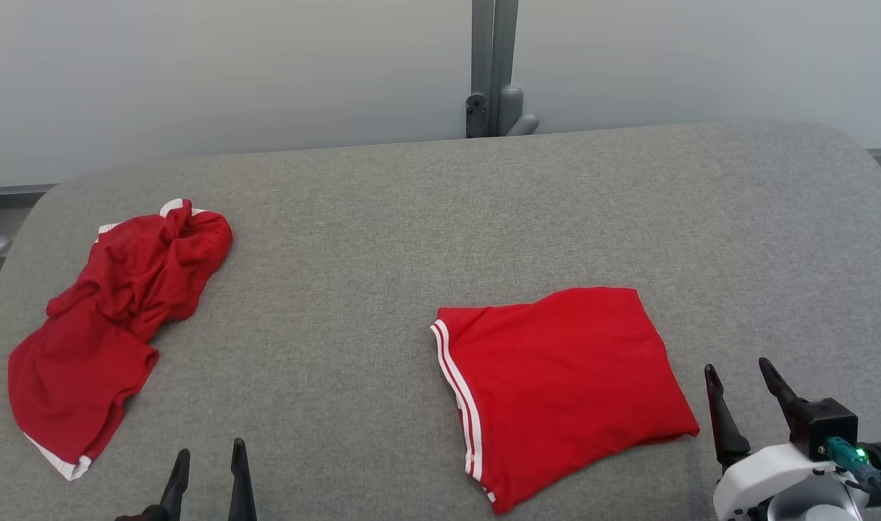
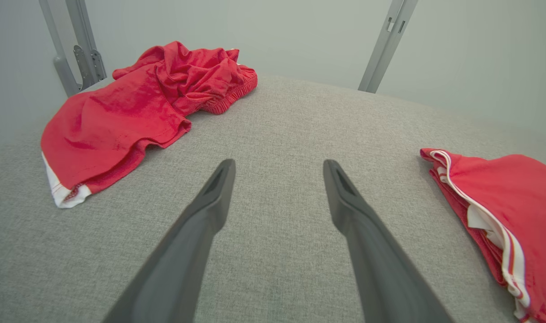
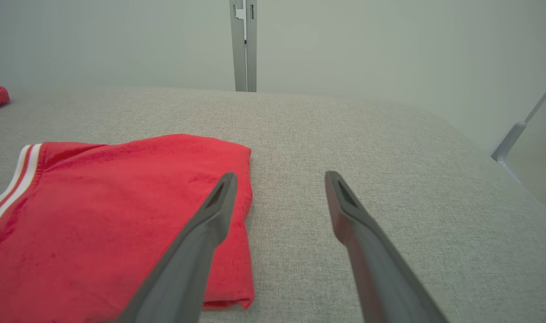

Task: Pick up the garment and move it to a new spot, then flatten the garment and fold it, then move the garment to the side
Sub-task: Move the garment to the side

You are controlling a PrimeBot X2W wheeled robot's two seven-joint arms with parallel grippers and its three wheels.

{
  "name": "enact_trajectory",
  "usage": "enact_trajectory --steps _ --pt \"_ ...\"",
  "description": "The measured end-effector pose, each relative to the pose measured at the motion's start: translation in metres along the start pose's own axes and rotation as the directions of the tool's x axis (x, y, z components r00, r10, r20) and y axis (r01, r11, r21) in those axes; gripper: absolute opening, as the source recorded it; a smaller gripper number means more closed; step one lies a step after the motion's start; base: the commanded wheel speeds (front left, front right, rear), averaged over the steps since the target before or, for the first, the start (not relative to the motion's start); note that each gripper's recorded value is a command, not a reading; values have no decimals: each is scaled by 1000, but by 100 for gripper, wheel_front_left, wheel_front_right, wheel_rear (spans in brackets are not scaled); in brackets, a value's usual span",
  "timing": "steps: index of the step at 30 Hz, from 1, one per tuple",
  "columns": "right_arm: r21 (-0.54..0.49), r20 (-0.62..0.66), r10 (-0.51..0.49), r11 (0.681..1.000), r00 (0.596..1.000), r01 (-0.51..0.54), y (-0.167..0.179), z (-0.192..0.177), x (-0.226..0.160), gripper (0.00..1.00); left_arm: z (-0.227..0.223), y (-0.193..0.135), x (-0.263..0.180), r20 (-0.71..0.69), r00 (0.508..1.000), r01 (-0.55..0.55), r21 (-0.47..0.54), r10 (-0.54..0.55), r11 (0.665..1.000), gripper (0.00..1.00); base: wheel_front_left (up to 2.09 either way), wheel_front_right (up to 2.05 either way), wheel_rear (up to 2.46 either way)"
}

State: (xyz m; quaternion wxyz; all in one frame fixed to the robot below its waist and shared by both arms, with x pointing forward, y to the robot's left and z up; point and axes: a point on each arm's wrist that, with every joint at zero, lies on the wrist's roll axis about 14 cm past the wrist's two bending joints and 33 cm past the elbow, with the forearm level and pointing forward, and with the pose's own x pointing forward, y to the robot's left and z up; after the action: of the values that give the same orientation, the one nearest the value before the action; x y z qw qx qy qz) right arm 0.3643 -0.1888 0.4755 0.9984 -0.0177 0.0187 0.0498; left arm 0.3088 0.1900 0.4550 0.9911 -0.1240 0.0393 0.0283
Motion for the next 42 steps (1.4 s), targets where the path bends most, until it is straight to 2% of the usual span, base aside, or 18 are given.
enact_trajectory --steps 3,7,10,15,23,24,25,29,33,39,42 --pt "45 26 -13 999 1000 12 -3 8 9 100 -1 1 0 -3 1000 -3 0 3 1000 100 0 0 0" --pt "86 0 -4 996 1000 4 -6 18 29 100 -1 0 3 -7 1000 -1 0 1 1000 100 0 0 0" --pt "127 -109 40 992 993 -26 -1 16 50 100 -4 -5 11 -18 1000 13 4 -13 1000 100 0 0 0" --pt "154 -347 112 986 931 -61 8 -26 61 100 -7 -8 25 -32 999 26 15 -25 1000 100 0 0 0" --pt "274 -504 194 960 842 -58 40 -77 70 100 -14 5 32 -59 998 -18 21 19 1000 100 0 0 0" --pt "285 -510 205 956 836 -61 44 -80 71 95 -15 7 32 -62 998 -23 22 25 999 100 0 0 0" --pt "293 -506 211 954 837 -64 47 -80 74 0 -16 8 32 -65 997 -27 22 28 999 100 0 0 0" --pt "372 -476 243 927 845 -57 58 -75 81 0 -18 7 34 -72 997 -23 22 25 999 100 0 0 0" --pt "380 -456 226 924 861 -41 46 -69 83 0 -17 -6 44 -68 998 17 20 -16 1000 100 0 0 0" --pt "327 -385 97 944 918 38 -10 -44 100 0 -9 -37 79 -31 992 121 41 -120 992 100 0 0 0" --pt "296 -363 15 950 932 100 -43 -38 106 0 -9 -56 99 -20 983 184 53 -183 981 100 0 0 0"
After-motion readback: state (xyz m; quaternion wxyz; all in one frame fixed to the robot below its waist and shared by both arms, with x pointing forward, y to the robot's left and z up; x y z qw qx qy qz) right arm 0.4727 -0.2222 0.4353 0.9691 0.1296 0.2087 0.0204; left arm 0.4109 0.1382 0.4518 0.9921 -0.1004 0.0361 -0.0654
